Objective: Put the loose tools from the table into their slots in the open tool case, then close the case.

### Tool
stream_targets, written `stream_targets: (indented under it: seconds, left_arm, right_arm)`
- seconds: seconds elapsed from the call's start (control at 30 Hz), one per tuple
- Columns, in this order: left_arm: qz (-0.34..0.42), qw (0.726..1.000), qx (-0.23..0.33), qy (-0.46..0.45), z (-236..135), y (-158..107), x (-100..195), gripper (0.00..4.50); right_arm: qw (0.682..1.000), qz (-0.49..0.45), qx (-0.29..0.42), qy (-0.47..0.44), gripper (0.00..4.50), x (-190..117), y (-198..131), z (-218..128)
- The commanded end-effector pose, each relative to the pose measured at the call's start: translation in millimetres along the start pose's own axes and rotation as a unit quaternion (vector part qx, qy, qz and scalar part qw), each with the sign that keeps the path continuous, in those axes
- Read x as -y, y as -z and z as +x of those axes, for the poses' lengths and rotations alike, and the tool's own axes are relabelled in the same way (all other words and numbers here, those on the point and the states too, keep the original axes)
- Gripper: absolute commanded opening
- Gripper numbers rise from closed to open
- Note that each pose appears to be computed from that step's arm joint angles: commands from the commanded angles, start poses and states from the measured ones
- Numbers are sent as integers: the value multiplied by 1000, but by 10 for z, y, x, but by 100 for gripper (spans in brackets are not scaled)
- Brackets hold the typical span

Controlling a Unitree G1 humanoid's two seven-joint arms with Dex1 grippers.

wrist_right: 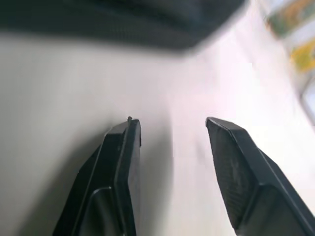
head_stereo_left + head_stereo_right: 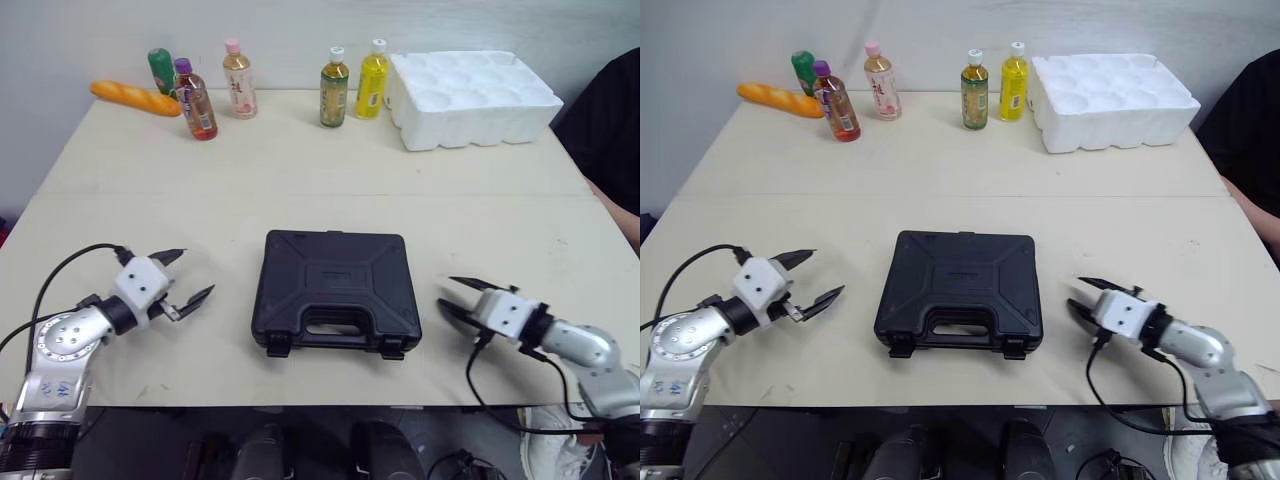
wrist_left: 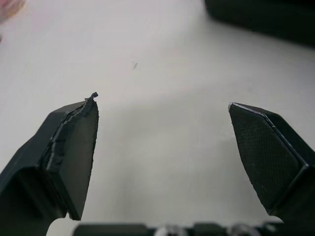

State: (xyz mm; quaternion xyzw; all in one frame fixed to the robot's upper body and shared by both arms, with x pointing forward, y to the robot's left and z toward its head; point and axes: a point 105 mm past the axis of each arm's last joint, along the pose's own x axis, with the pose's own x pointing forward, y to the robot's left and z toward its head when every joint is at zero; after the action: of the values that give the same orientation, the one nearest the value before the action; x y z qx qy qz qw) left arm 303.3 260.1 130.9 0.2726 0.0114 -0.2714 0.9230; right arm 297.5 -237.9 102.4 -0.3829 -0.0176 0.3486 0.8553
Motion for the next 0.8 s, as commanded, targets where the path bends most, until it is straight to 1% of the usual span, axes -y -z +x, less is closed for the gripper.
stream_targets:
  seconds: [0.03, 0.17, 0.3, 0.33, 0.37, 0.4, 0.43, 0.47, 0.63, 0.67, 0.77, 0.8]
  left_arm:
    - [-16, 999, 40, 17, -18, -251, -17, 444]
    - [-56, 997, 36, 48, -49, -241, 44, 444]
    - [-67, 995, 46, 65, 22, -302, 75, 444]
    - [-68, 994, 53, 72, 83, -337, 89, 422]
    - [-69, 993, 57, 77, 126, -361, 98, 392]
    - [-72, 992, 56, 85, 187, -369, 121, 361]
    - [-72, 991, 54, 95, 237, -367, 157, 314]
    - [-70, 991, 50, 98, 271, -356, 175, 269]
    - [-79, 990, 40, 109, 376, -341, 212, 24]
    - [-92, 988, 37, 117, 398, -338, 232, 4]
    - [-102, 984, 39, 139, 452, -381, 284, 4]
    - [-101, 984, 40, 138, 521, -404, 289, 4]
  right_arm:
    - [993, 105, 47, -22, 225, 4, -215, -106]
    - [980, 182, 32, -78, 225, -178, -279, -258]
    - [967, 213, 37, -133, 225, -381, -399, -294]
    - [963, 219, 34, -151, 172, -464, -416, -289]
    - [961, 223, 32, -163, 139, -518, -428, -285]
    - [959, 222, 29, -173, 86, -585, -418, -278]
    - [957, 224, 26, -184, 33, -646, -404, -276]
    - [956, 221, 24, -191, 0, -683, -397, -272]
    - [949, 226, 36, -218, 0, -804, -479, -240]
    - [944, 235, 35, -230, 0, -851, -490, -243]
    - [932, 250, 29, -260, 0, -969, -504, -245]
    - [929, 253, 29, -269, 0, -1020, -514, -228]
